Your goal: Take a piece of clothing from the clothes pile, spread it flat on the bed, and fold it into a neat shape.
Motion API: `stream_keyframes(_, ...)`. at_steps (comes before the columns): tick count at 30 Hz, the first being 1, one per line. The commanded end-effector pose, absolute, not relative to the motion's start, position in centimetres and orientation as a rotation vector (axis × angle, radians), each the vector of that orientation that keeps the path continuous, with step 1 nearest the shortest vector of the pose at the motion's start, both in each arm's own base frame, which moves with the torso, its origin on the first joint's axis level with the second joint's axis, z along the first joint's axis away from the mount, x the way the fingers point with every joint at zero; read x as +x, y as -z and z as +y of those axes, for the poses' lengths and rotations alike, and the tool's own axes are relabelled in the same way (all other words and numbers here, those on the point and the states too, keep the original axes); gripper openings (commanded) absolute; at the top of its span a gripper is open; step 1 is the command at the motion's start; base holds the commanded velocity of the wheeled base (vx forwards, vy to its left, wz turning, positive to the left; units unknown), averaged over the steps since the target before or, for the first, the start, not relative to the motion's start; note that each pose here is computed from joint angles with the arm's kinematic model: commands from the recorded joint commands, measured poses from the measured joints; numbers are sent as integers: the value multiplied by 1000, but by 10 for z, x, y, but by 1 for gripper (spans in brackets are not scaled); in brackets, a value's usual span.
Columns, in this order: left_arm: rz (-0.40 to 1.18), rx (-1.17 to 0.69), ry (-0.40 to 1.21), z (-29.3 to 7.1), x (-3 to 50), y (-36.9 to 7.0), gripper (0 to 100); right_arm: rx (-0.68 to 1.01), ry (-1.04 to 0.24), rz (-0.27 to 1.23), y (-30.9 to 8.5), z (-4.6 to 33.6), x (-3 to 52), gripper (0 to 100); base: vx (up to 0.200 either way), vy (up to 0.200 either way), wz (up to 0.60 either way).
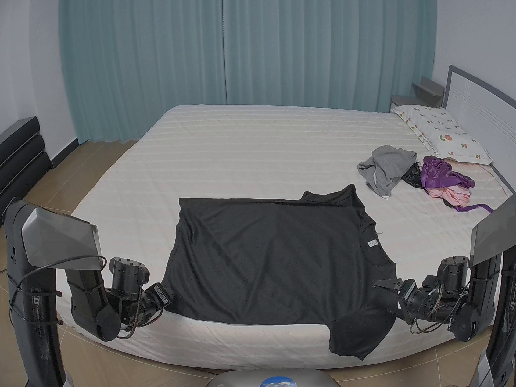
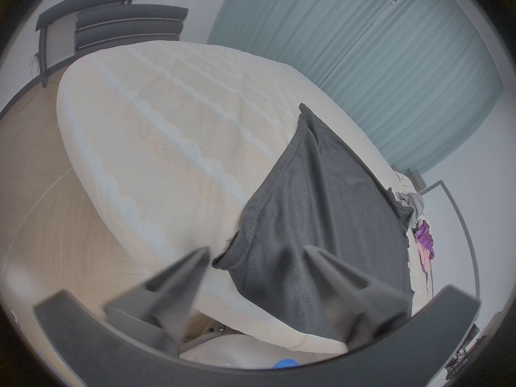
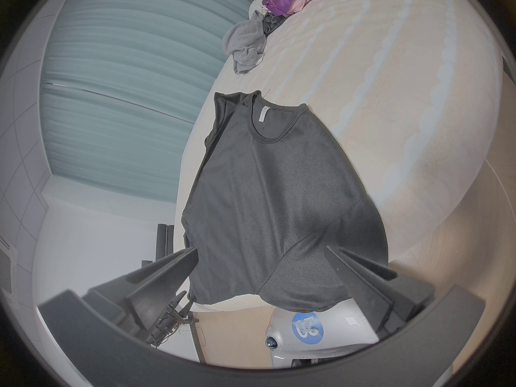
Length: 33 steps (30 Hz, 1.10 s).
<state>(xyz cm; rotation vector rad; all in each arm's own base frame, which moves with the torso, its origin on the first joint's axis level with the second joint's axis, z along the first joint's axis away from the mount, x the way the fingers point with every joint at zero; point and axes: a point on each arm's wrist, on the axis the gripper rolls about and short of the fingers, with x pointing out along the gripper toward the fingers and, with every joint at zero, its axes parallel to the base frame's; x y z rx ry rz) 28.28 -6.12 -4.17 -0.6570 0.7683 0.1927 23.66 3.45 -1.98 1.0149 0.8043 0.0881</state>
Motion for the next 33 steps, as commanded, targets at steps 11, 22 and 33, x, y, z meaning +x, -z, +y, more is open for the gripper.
stream_keyframes(11, 792, -625, -276, -56, 272, 52, 0, 1015, -94, 794, 19, 35, 237, 100, 0, 0, 0)
stream_keyframes(22, 806, -628, -310, -45, 255, 51, 0, 1011, -89, 792, 20, 34, 237, 100, 0, 0, 0)
stream_keyframes(33, 819, -624, -307, -44, 249, 53, 0, 907, -63, 750, 17, 25, 234, 100, 0, 0, 0)
